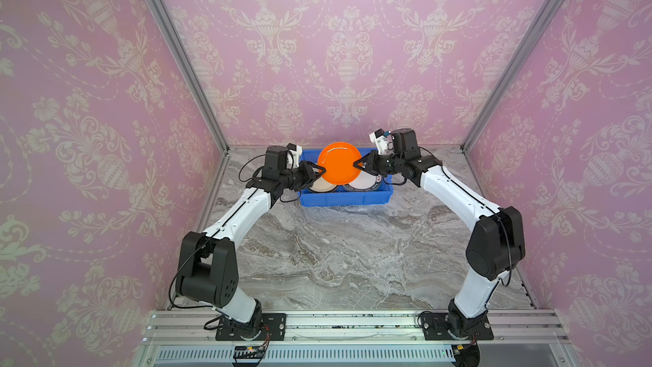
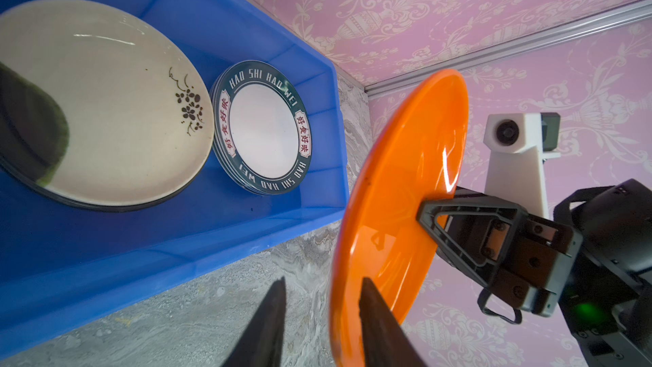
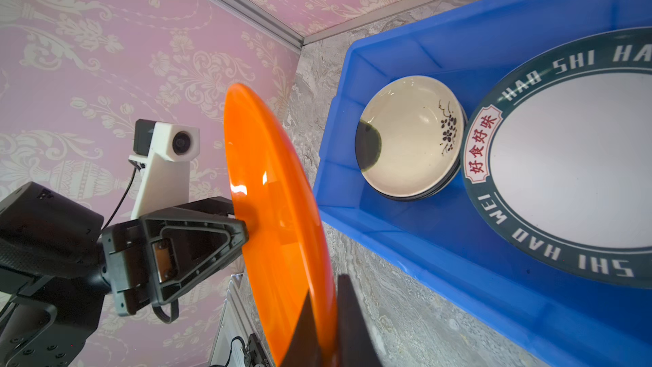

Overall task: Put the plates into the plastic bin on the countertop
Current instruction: 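Carry the orange plate over the bin with the left gripper while right gripper grasps, then lower the orange plate against the cream plate in the bin with the right gripper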

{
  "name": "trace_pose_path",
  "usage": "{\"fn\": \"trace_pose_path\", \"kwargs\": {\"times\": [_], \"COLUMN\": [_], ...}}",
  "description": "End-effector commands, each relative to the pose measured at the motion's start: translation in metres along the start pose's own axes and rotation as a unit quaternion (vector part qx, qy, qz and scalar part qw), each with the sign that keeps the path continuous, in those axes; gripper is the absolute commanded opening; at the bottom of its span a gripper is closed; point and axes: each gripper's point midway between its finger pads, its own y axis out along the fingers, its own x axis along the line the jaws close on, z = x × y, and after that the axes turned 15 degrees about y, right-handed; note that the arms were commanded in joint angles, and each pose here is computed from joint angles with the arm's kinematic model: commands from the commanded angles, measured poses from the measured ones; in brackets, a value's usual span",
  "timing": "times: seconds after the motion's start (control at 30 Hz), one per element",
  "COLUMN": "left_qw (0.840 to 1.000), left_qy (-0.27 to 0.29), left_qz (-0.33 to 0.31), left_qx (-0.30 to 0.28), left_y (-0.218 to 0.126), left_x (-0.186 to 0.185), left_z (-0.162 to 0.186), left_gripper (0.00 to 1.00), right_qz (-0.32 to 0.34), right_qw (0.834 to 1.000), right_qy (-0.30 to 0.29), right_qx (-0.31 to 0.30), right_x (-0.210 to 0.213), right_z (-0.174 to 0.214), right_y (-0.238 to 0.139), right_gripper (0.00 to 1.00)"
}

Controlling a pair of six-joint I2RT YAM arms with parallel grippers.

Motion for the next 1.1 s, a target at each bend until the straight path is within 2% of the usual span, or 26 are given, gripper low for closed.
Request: {"fn": "trace_pose_path", "kwargs": {"times": [0.0, 0.17, 0.3, 0.53, 0.87, 1.07], "left_qw": [0.998, 0.997, 0.995, 0.995, 0.995, 0.994], "left_qy": [0.021, 0.024, 0.034, 0.025, 0.023, 0.022], "left_qz": [-0.056, -0.069, -0.093, -0.093, -0.095, -0.101], "left_qx": [0.017, 0.005, -0.014, -0.029, -0.026, -0.025], "left_y": [-0.006, -0.016, -0.029, -0.041, -0.043, -0.044], "left_x": [0.023, 0.029, 0.035, 0.042, 0.047, 0.052], "left_z": [0.015, 0.015, 0.012, 0.011, 0.013, 0.014], "left_gripper": [0.99, 0.99, 0.99, 0.99, 0.99, 0.99], "right_qz": [-0.005, 0.030, 0.032, 0.030, 0.058, 0.077], "right_qw": [1.000, 0.999, 0.998, 0.994, 0.990, 0.989], "right_qy": [0.002, 0.027, 0.056, 0.100, 0.124, 0.121], "right_qx": [-0.015, -0.009, -0.001, 0.011, 0.036, 0.046], "right_x": [0.009, -0.017, -0.037, -0.064, -0.087, -0.091], "right_z": [-0.020, -0.039, -0.050, -0.053, -0.038, -0.029], "right_y": [0.005, 0.040, 0.076, 0.126, 0.168, 0.178], "right_gripper": [0.00, 0.00, 0.00, 0.00, 0.00, 0.00]}}
